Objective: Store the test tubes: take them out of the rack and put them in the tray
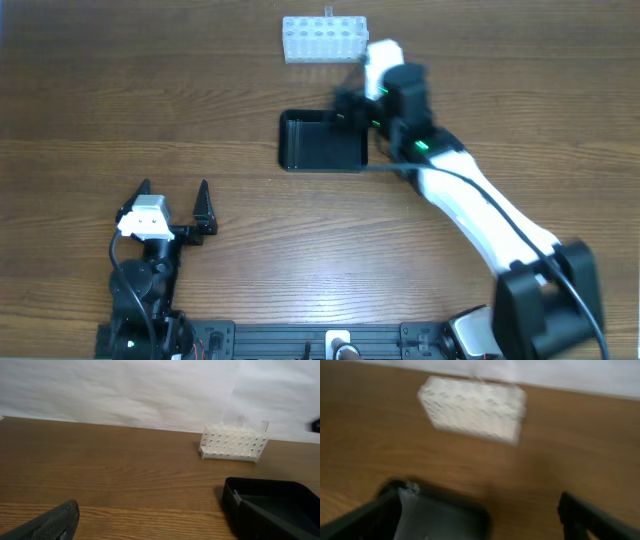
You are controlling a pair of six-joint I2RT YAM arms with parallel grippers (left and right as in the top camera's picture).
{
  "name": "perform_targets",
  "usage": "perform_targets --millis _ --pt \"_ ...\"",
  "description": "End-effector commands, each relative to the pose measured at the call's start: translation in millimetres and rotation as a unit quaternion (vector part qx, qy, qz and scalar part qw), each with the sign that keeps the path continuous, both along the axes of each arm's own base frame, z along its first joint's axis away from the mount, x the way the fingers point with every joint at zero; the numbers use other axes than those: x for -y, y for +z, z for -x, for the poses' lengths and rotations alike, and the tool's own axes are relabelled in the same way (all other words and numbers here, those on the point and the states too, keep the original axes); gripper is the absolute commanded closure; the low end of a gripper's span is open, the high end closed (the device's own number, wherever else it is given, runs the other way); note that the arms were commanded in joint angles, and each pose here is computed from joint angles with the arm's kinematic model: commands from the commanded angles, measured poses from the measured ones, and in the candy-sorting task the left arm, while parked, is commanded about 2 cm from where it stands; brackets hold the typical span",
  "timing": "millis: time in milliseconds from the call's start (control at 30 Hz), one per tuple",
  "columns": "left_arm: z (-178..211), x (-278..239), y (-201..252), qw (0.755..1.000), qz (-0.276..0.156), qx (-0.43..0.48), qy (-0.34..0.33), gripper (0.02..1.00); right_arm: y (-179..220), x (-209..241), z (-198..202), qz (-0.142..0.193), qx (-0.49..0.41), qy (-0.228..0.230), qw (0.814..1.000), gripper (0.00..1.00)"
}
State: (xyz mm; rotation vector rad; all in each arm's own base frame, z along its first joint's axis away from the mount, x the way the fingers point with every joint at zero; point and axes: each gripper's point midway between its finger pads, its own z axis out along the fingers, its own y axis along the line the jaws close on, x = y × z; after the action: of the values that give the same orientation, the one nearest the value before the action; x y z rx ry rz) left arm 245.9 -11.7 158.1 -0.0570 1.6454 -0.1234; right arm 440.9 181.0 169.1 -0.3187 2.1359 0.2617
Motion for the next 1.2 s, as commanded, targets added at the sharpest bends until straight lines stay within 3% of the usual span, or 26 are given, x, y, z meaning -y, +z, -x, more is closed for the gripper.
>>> perform_targets --millis 33,200,300,600,767,1200 --pt "0.2 1.2 -1.0 1.000 -0.003 0.001 -0.005 0.018 4.4 -33.6 -32.9 0.016 -0.003 -0.043 0.999 0.007" --pt "0.2 1.2 -1.0 1.000 -0.003 0.001 -0.005 0.018 -1.6 -64.7 -64.6 0.007 -0.015 -0.057 0.998 0.007" --pt "0.2 1.2 -1.0 1.000 -0.003 0.001 -0.005 0.018 -4.5 -67.6 -91.7 0.005 -0.012 -0.098 0.995 0.007" --pt "0.2 1.2 -1.0 1.000 -0.003 0.001 -0.005 0.018 -22.1 -79.9 -144.2 0.025 0.004 -0.137 0.990 0.009" --pt "0.2 1.2 -1.0 1.000 -0.003 0.001 -0.005 0.018 -32.5 -72.9 -158.1 0.037 0.011 -0.165 0.986 0.009" --pt "0.2 1.2 -1.0 1.000 -0.003 0.001 -0.005 0.018 -37.3 -56.3 -183.2 0.027 0.045 -0.180 0.982 0.009"
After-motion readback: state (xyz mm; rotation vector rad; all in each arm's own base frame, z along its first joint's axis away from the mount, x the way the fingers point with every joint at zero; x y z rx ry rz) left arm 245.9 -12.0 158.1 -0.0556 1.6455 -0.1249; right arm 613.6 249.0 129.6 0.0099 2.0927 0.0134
